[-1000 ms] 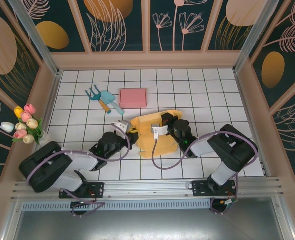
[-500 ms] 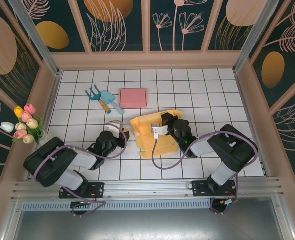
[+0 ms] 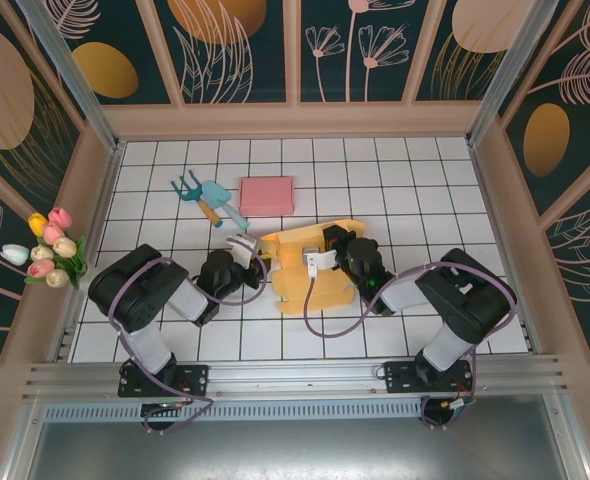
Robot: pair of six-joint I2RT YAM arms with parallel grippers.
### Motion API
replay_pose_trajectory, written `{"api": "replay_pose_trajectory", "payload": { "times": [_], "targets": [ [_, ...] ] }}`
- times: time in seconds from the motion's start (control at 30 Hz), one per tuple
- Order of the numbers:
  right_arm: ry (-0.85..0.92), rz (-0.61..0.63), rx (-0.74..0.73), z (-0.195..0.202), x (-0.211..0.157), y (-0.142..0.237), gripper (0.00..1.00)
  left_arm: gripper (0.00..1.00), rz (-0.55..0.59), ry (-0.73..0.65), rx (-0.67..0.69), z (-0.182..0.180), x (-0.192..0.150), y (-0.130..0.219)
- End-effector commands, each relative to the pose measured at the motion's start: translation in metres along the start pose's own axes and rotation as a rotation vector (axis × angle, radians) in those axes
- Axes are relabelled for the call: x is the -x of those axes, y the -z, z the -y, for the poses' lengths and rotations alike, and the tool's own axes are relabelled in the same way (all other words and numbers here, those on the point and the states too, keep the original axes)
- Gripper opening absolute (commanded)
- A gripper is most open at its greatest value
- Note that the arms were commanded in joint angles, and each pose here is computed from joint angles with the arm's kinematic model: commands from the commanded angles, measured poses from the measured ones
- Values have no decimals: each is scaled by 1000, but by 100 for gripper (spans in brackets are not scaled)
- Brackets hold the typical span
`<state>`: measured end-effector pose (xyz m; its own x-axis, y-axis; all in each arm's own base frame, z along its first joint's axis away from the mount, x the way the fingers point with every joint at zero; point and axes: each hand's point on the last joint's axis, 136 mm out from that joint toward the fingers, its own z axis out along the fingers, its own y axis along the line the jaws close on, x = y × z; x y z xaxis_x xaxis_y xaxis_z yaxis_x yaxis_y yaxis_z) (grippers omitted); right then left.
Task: Fold the paper box
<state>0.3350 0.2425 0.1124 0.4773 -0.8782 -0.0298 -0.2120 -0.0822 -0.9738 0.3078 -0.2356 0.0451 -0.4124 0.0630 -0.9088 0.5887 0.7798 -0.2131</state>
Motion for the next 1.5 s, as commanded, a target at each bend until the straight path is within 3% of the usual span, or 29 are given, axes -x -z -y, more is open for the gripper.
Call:
{"api": "replay_pose_trajectory", "payload": {
  "times": [0.0,0.3,0.57,0.77,1.07,1.47],
  "targets": [
    [4,25,218,-60,1,4,0,32,62,-16,-170,28,17,-8],
    [-10,-7,220,-63,-6,0,0,29,57,-15,-315,53,14,7],
    [-31,-27,192,-59,-11,1,0,35,-3,-43,-285,48,-7,14],
    [-28,-16,161,-52,-10,3,0,41,16,-40,-326,55,-2,21],
    [-7,2,132,-48,-7,7,0,42,79,-35,-335,62,27,36],
    [20,10,75,-37,1,11,0,39,32,32,-337,59,12,19]
  ]
}}
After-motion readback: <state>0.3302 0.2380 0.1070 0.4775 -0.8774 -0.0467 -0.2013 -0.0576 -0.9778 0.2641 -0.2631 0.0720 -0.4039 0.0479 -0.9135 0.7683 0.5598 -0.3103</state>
